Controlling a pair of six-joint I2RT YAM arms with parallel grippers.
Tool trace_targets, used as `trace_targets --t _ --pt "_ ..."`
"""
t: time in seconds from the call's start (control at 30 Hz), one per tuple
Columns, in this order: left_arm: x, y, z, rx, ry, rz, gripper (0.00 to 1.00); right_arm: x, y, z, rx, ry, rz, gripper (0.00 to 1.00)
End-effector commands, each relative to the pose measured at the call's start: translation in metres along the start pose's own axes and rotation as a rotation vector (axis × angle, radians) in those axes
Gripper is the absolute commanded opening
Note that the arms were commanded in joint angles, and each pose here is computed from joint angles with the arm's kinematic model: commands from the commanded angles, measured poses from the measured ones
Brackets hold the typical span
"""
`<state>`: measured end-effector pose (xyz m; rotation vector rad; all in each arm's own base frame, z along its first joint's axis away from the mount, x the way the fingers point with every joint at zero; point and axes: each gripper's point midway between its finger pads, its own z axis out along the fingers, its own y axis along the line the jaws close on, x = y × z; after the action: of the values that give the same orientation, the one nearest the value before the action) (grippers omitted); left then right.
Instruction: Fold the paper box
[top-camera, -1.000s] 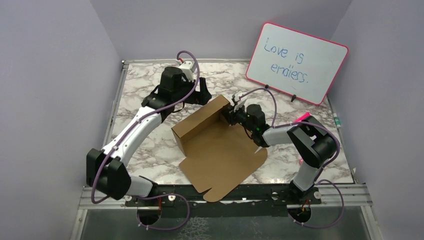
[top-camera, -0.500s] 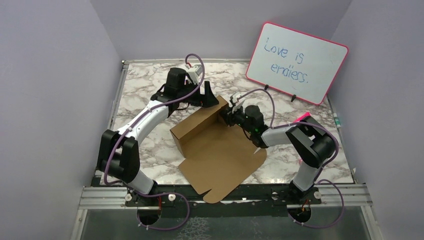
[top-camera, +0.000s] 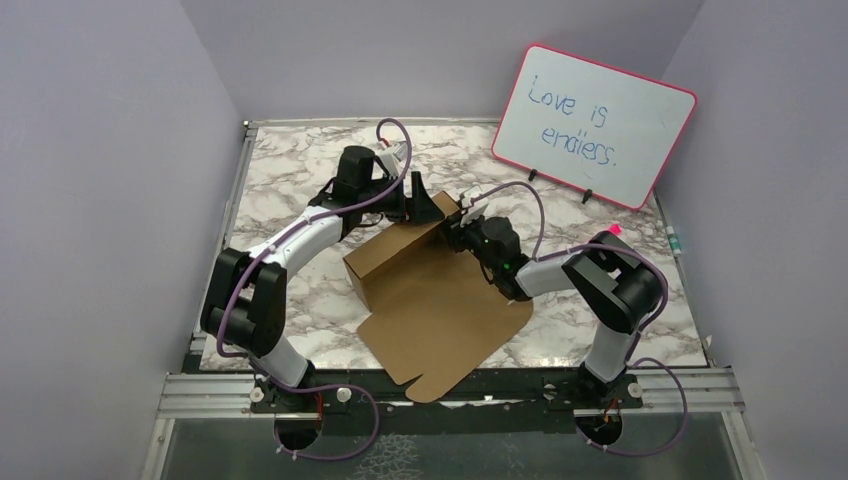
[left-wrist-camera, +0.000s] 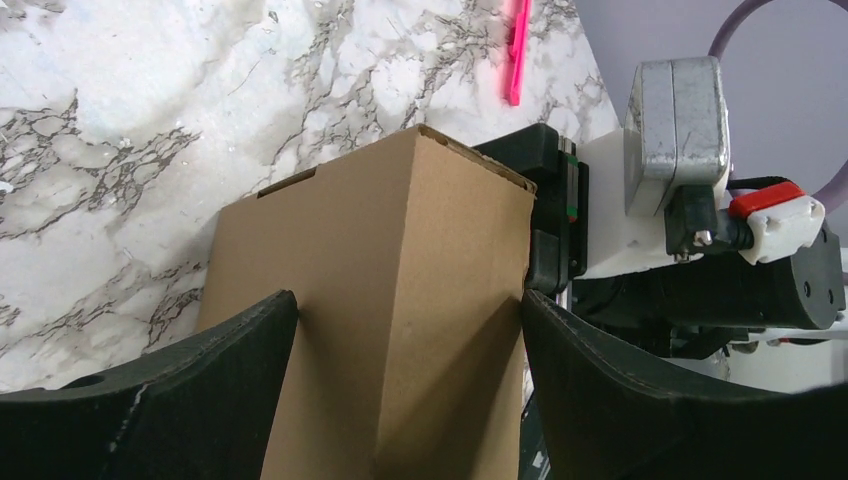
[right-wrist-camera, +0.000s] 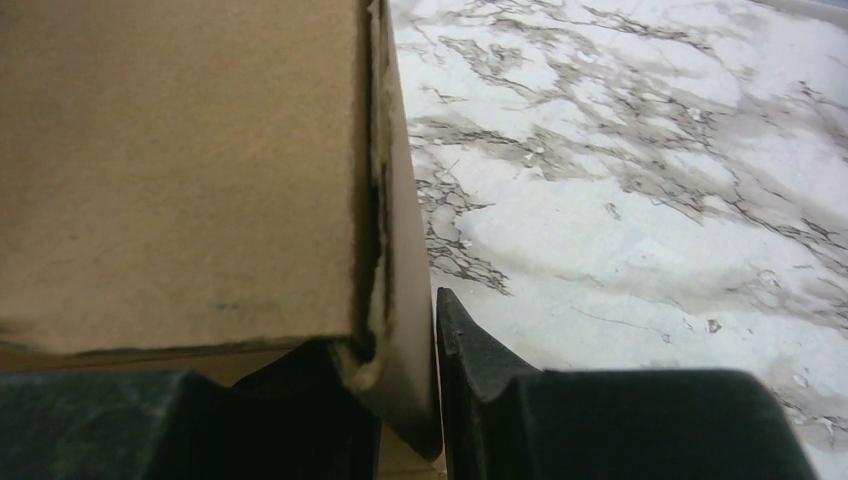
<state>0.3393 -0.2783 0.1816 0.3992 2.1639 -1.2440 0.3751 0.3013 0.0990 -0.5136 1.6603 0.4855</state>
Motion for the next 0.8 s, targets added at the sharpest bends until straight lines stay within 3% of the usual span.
trace_targets --t 0.0,0.43,0.77 --pt "0.009 -0.006 0.001 0.057 0.019 -0.014 0.82 -0.015 -0.022 0.006 0.146 -0.079 0.022 0.29" --pt "0.015 -0.017 -0.001 0.117 0.026 -0.052 0.81 -0.007 -0.042 0.011 0.303 -0.072 0.069 0.29" --pt "0.016 -0.021 -0.004 0.126 0.022 -0.048 0.79 -0.008 -0.039 0.018 0.296 -0.072 0.09 0.28"
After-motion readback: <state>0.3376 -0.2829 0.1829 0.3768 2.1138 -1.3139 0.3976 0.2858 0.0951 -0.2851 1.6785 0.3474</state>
